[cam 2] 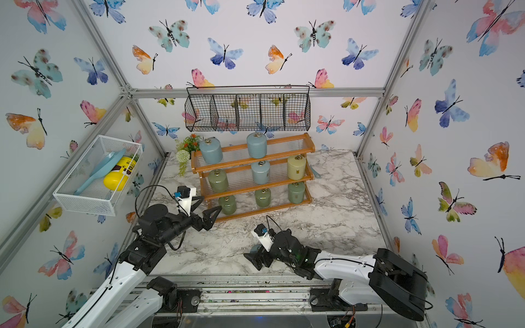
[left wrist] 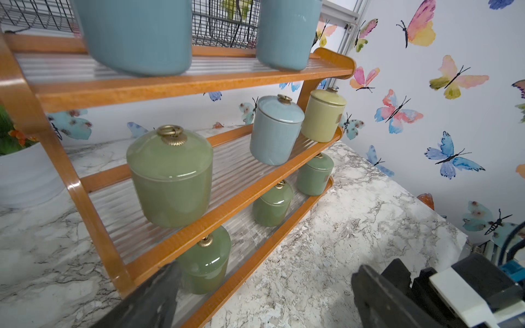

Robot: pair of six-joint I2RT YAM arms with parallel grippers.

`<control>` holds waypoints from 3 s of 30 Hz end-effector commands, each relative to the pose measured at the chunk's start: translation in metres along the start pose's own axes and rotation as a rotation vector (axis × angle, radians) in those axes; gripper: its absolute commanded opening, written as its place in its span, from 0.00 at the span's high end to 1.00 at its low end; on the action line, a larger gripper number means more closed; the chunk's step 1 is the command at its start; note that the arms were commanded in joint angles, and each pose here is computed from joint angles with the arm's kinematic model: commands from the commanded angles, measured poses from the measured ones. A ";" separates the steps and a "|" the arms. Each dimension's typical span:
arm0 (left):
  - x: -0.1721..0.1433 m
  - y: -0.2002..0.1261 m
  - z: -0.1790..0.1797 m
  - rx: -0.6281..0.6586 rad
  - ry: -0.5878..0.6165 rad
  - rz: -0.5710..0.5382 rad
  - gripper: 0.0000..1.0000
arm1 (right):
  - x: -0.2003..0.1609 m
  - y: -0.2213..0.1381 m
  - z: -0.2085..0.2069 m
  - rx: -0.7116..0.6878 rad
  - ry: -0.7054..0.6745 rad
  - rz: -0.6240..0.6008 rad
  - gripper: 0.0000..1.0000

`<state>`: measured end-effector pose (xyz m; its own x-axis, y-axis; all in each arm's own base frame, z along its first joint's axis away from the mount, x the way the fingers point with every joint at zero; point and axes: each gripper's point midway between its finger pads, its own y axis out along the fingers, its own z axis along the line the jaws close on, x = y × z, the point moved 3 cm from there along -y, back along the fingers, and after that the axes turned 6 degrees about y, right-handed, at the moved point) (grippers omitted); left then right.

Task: Remove the tea canisters from the shelf
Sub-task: Place the tea canister at the center of the board, then pick up the tea canister from the shelf.

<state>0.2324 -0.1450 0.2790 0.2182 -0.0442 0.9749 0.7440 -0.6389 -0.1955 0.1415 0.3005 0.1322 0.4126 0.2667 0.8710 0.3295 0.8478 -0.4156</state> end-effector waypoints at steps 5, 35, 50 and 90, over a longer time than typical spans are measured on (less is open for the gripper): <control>0.032 -0.011 -0.002 0.022 0.069 -0.035 0.01 | 0.040 -0.012 0.003 -0.054 -0.052 -0.040 0.01; 0.183 0.019 0.076 -0.189 0.175 0.026 0.02 | 0.104 -0.037 -0.005 -0.182 -0.126 -0.149 0.01; 0.179 0.044 0.110 -0.308 0.133 0.020 0.02 | 0.106 -0.039 -0.009 -0.191 -0.140 -0.135 0.01; 0.154 0.103 0.121 -0.422 0.217 0.063 0.02 | 0.105 -0.023 -0.012 -0.162 -0.145 -0.077 0.01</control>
<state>0.4201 -0.1171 0.3923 0.1206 -0.2146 0.9692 0.4242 -0.8716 -0.2457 0.1858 0.3010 0.2193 0.2685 0.2938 0.9174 0.4946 0.7752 -0.3930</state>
